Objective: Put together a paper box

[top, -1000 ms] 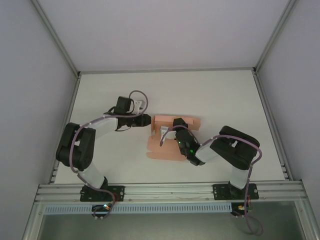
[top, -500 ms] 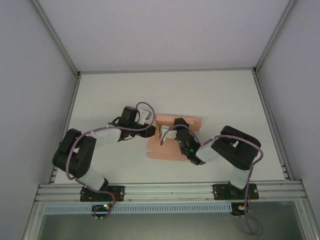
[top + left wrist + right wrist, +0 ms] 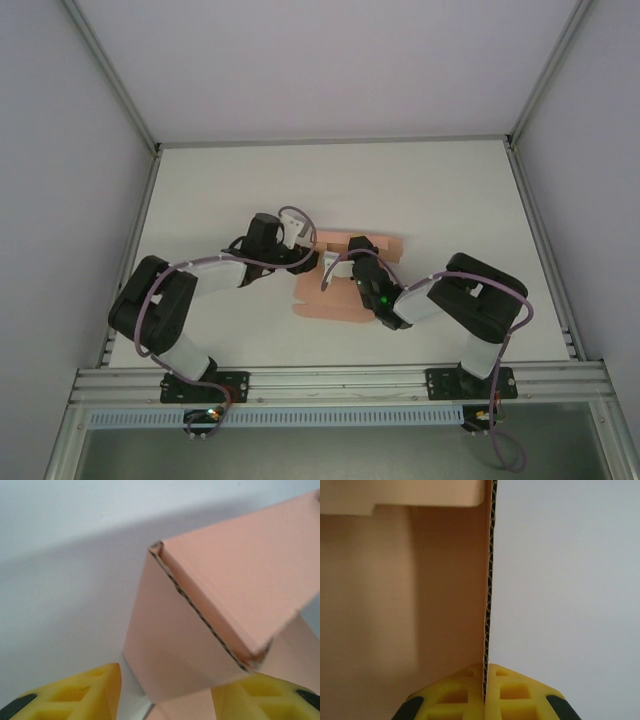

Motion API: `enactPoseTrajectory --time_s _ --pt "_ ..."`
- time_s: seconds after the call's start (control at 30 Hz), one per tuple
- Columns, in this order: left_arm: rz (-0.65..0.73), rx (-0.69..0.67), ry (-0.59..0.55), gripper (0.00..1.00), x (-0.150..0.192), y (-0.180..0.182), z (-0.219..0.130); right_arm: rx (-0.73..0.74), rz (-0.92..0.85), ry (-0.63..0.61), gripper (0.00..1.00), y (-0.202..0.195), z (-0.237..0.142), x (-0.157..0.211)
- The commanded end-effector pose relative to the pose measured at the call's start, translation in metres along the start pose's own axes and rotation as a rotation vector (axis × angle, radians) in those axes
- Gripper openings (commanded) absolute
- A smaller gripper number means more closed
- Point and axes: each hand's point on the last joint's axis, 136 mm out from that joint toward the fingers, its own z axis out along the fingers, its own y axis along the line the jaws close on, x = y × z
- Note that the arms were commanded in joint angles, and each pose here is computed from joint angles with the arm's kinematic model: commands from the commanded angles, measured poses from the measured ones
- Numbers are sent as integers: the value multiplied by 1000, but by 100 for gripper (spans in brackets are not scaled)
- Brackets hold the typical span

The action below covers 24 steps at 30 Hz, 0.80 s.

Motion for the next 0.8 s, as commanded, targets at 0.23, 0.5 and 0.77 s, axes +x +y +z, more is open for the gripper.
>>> enactPoseTrajectory --time_s 0.23,0.5,0.77 --pt "99 -126 -144 42 -33 8 17 -83 16 -39 0 10 -4 -7" --pt "98 -397 -190 0 -30 31 23 -116 48 -20 0 14 -6 -4" --pt "83 -419 -171 0 -19 35 34 -152 118 33 35 21 -7 6"
